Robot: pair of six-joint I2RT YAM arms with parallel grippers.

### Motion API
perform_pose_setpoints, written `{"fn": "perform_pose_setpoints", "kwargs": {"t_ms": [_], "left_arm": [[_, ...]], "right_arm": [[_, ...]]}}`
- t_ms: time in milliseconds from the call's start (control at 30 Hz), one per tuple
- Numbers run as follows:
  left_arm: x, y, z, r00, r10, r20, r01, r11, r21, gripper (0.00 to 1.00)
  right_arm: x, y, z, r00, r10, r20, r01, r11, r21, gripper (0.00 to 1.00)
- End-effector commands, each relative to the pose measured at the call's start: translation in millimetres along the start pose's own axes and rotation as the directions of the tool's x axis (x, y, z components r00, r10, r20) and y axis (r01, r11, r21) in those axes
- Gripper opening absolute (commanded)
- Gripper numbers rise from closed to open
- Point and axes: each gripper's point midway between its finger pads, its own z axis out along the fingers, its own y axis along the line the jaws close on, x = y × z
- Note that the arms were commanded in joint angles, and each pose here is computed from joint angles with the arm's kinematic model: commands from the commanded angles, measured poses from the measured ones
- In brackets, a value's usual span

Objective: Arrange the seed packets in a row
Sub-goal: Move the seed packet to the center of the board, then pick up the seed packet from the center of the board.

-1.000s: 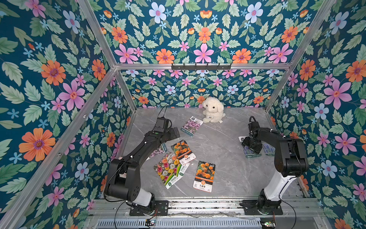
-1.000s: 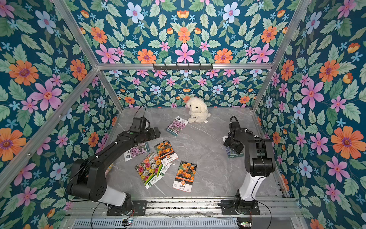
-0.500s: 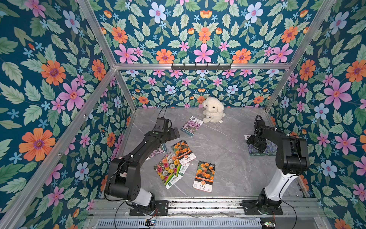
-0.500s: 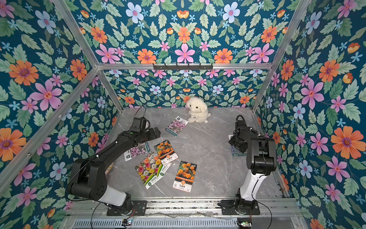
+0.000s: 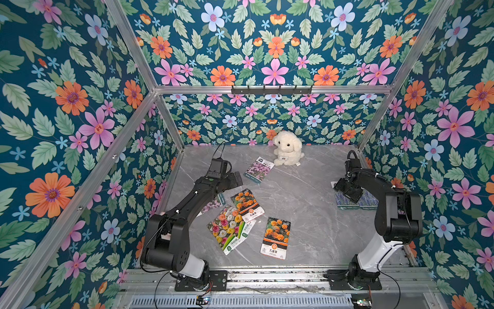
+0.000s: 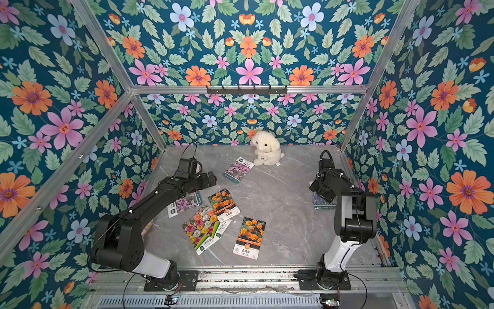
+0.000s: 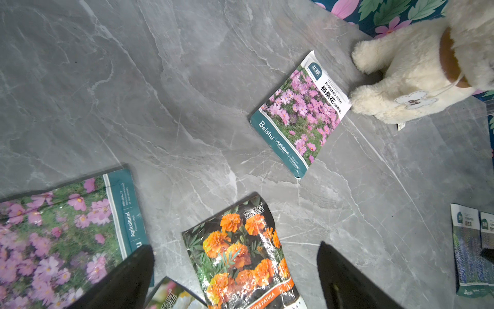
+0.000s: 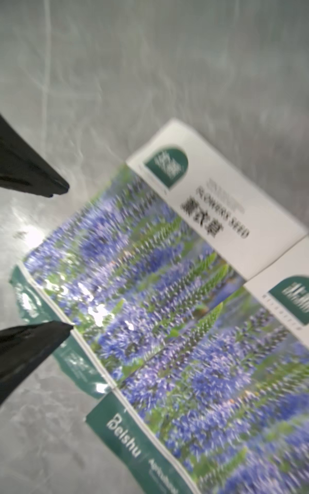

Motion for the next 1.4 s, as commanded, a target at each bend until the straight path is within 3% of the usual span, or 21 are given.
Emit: {"fn": "perform_pose_setpoints", "kwargs": {"t_ms": [0, 167, 267, 467, 567, 633, 800, 1000, 1267, 1367], "left_arm": [[-3, -2, -3, 1.0, -0.008, 0.01, 0.008, 1.0, 0.011, 1.0], [3, -1, -7, 1.0, -0.018, 0.002, 0.018, 1.0, 0.019, 1.0], [14, 0, -7, 0.999, -0.034, -0.019, 0.034, 0.999, 0.032, 0.99], [51, -3, 3, 0.989, -0.096, -0.109, 0.109, 0.987, 0.118, 0.87], [72, -3, 10, 0.976, -0.138, -0.166, 0.163, 0.975, 0.15, 0.78], [81, -1, 13, 0.97, -0.16, -0.184, 0.189, 0.969, 0.156, 0.73], [101, 9, 18, 0.957, -0.199, -0.209, 0.231, 0.963, 0.138, 0.63], [120, 17, 22, 0.943, -0.234, -0.238, 0.268, 0.955, 0.123, 0.54], [132, 20, 28, 0.927, -0.274, -0.256, 0.313, 0.941, 0.127, 0.43], [135, 22, 29, 0.922, -0.285, -0.261, 0.323, 0.939, 0.119, 0.42]], "right_arm": [[1, 0, -19, 1.0, 0.004, 0.024, -0.004, 1.0, -0.004, 0.79], [16, 32, -57, 0.995, -0.079, 0.055, 0.086, 0.988, -0.132, 0.79], [47, 69, -72, 0.982, -0.187, 0.021, 0.185, 0.942, -0.279, 0.79], [142, 160, -101, 0.913, -0.406, -0.045, 0.295, 0.73, -0.616, 0.79], [189, 199, -112, 0.871, -0.487, -0.068, 0.301, 0.636, -0.711, 0.77], [213, 220, -117, 0.846, -0.529, -0.069, 0.311, 0.594, -0.742, 0.75], [260, 258, -99, 0.782, -0.617, -0.083, 0.362, 0.559, -0.746, 0.67], [292, 289, -89, 0.706, -0.705, -0.057, 0.435, 0.496, -0.751, 0.45], [315, 305, -67, 0.656, -0.746, -0.115, 0.421, 0.488, -0.765, 0.29], [318, 305, -58, 0.647, -0.751, -0.131, 0.427, 0.499, -0.754, 0.27]]}}
